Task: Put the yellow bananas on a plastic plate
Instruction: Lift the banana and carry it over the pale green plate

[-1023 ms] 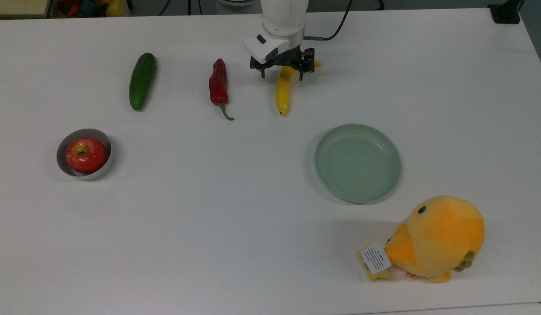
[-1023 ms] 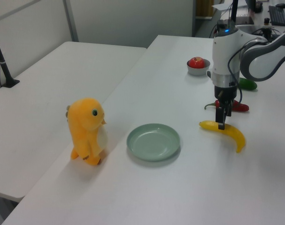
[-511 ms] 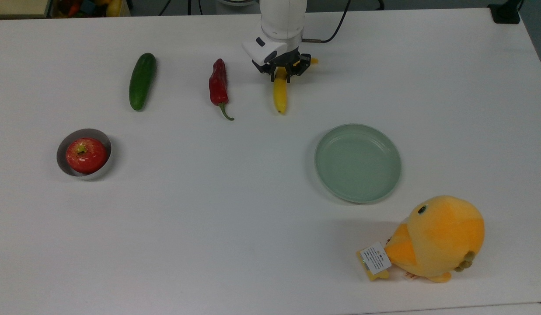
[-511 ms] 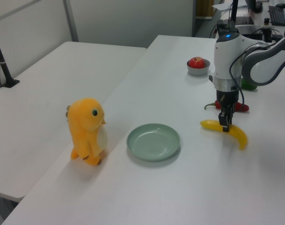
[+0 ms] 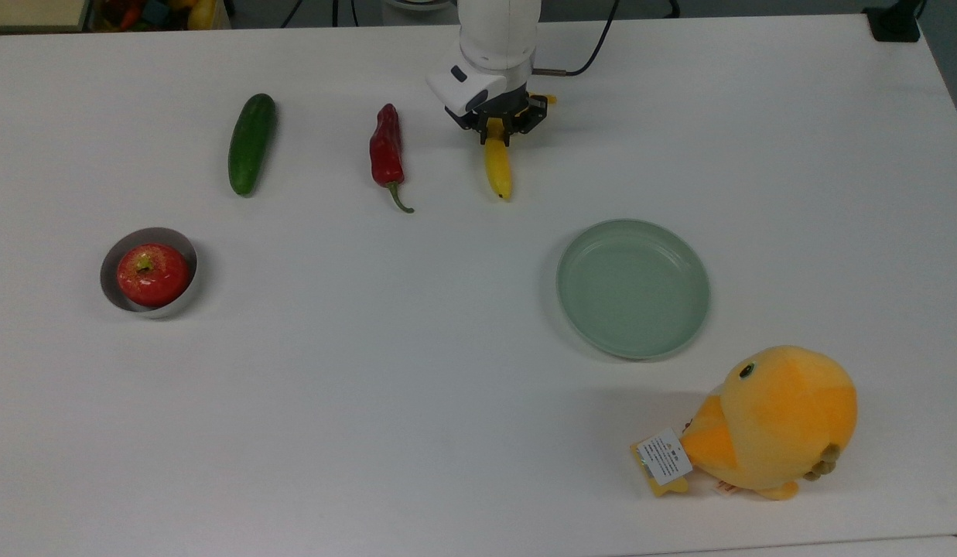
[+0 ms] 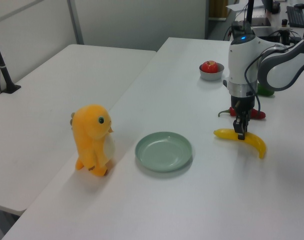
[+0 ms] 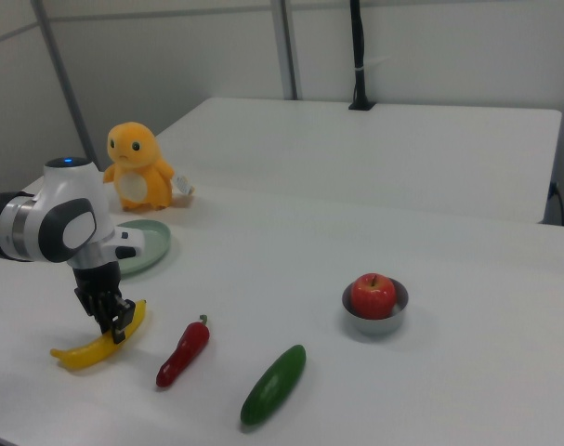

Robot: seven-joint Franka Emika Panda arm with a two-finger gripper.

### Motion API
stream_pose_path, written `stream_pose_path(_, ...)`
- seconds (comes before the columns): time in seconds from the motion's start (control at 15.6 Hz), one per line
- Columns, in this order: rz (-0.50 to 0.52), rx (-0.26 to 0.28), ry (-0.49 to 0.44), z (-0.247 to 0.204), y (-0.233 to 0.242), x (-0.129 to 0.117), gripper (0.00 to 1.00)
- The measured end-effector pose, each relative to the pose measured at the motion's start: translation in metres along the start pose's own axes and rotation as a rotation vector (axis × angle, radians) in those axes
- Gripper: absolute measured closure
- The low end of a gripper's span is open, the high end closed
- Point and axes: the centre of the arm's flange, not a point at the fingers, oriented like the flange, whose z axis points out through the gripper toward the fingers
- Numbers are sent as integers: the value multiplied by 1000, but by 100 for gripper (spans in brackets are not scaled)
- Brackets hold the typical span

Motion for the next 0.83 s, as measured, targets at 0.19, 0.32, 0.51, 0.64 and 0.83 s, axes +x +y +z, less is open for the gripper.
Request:
stream_pose_path(0.19,3,-13,-42,-18,1,2,69)
stream_pose_path(0.32,5,-8,-33,-52,-1,12,69)
stream_pose_path(0.51,28,23,-3,-106,1,29,69)
stream_pose_path(0.64,54,77,15,-137,-2,38,69)
stream_pose_path(0.83,165,123,25,-171,-9,59,69)
